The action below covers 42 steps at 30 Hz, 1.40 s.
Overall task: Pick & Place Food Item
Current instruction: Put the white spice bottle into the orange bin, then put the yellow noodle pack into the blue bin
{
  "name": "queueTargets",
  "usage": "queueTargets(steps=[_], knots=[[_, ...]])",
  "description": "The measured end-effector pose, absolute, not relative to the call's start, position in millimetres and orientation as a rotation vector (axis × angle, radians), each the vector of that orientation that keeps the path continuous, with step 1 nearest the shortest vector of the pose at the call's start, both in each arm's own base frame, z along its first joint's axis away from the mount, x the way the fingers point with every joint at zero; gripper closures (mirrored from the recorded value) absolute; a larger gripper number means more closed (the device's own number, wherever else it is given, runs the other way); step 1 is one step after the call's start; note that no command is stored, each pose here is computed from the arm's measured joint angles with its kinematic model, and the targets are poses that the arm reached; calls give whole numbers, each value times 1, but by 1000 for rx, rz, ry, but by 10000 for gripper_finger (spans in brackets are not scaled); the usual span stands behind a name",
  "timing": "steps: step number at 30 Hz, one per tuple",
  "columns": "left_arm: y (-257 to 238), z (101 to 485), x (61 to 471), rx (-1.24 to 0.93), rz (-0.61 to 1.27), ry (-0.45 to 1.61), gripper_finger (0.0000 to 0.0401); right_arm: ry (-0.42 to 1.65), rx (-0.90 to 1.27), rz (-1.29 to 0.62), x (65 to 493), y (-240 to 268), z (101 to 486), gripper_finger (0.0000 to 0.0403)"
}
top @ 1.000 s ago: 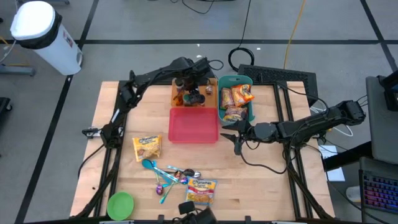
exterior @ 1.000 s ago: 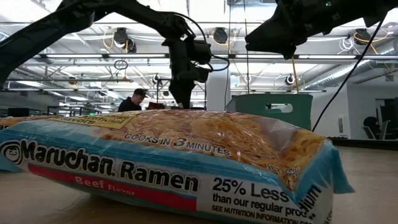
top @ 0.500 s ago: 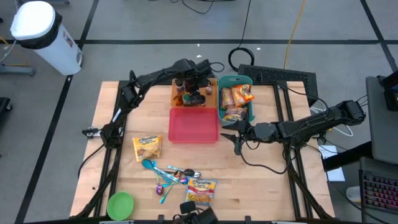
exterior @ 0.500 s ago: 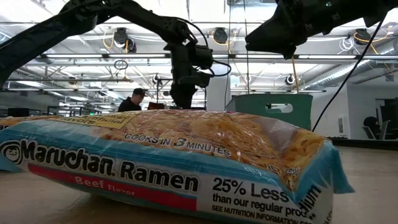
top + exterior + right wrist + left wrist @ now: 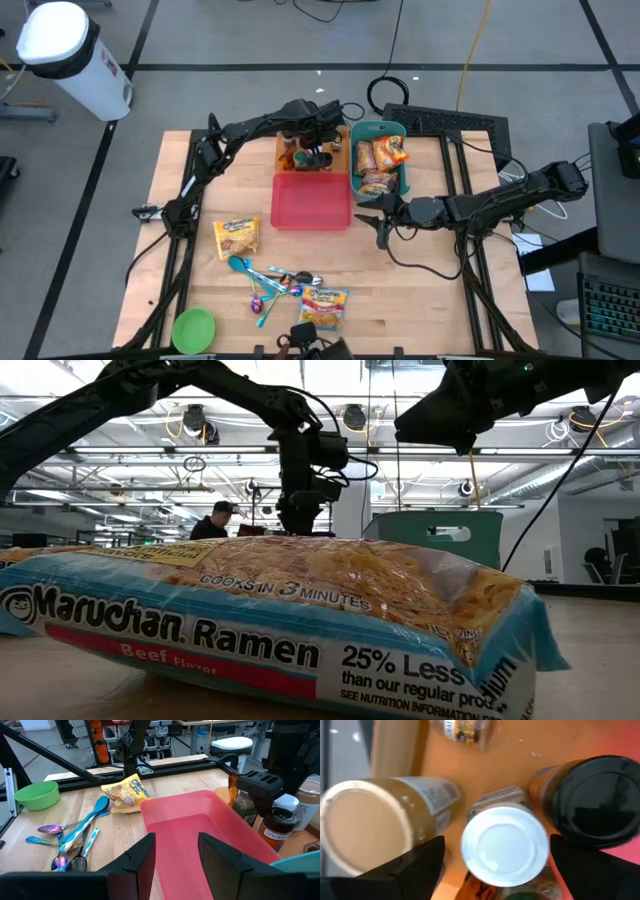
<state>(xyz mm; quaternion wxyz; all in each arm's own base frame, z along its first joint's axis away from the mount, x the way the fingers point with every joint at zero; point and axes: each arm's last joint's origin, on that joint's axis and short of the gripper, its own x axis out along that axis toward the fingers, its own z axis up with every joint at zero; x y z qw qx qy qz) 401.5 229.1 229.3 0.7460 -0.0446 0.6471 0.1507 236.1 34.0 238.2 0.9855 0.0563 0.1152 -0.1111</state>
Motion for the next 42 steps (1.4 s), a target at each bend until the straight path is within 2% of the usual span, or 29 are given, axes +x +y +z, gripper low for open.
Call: queueTargets(steps=[6, 14, 21, 29, 32, 35, 42], knots=[[224, 248, 395, -43, 359, 1415, 66, 235, 111, -223, 236, 34, 238, 261], [210, 306, 374, -58, 384, 1279, 75, 237, 93, -221, 236, 34, 238, 261], [171, 366, 346, -180, 208, 1114, 75, 237, 93, -221, 236, 34, 238, 261], [100, 410, 309, -115, 98, 1062, 75, 237, 94, -219, 236, 34, 238, 261], [75, 408, 290, -111, 64, 1051, 75, 238, 109, -218, 236, 35, 238, 261], [55, 391, 268, -132, 69, 1060, 75, 244, 117, -220, 236, 35, 237, 261], [28, 315, 207, -288, 299, 1257, 75, 245, 134, -222, 236, 35, 237, 261]])
